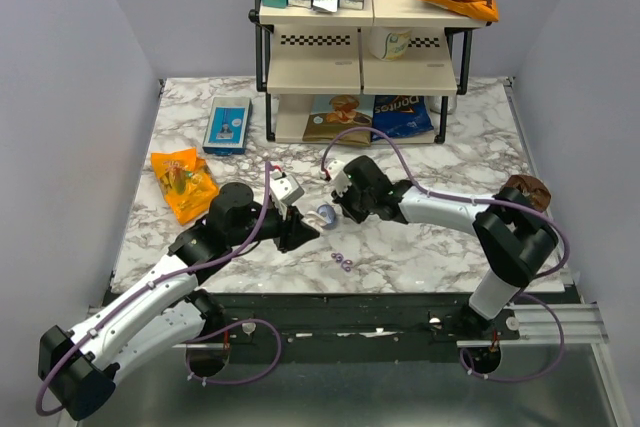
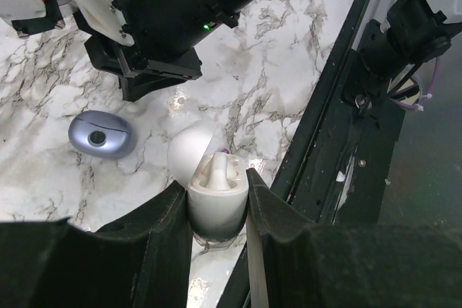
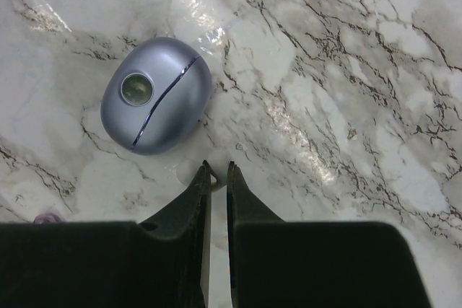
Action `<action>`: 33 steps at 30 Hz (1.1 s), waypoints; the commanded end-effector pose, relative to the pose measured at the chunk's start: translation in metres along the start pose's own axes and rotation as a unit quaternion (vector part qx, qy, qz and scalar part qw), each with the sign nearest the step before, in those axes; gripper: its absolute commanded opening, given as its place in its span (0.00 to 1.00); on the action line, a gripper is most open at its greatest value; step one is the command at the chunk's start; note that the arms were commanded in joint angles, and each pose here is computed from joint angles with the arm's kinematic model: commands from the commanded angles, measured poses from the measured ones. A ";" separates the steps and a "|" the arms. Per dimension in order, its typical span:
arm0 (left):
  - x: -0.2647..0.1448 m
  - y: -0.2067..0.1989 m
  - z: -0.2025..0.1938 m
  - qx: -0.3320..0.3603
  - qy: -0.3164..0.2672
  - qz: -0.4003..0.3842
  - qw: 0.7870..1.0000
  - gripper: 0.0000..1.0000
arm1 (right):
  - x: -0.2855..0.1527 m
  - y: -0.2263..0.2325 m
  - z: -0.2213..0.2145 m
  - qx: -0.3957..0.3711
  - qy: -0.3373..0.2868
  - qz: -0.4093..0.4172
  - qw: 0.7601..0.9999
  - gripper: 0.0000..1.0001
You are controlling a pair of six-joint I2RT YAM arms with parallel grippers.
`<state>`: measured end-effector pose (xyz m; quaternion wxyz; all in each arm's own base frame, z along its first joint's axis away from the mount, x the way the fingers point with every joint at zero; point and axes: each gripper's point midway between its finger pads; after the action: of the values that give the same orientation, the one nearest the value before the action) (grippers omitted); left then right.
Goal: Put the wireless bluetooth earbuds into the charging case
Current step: Place the earbud at the center of the board, then pick up the earbud from the center of the board.
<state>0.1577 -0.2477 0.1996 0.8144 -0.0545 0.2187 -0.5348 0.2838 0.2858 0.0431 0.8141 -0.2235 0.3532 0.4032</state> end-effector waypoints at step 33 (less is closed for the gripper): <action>0.001 0.002 0.012 0.005 -0.022 0.011 1.000 0.00 | -0.033 -0.010 0.051 0.295 -0.039 -0.039 0.954 0.47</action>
<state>0.1602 -0.2482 0.1995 0.8168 -0.0545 0.2172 -0.5317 0.2980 0.2792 0.0978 0.8733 -0.0830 0.3786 0.2952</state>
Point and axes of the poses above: each gripper's point midway between its finger pads, its own x axis out along the fingers, its own y axis along the line the jaws close on, z = x × y, and after that the axes turned 1 degree about -x, right-handed
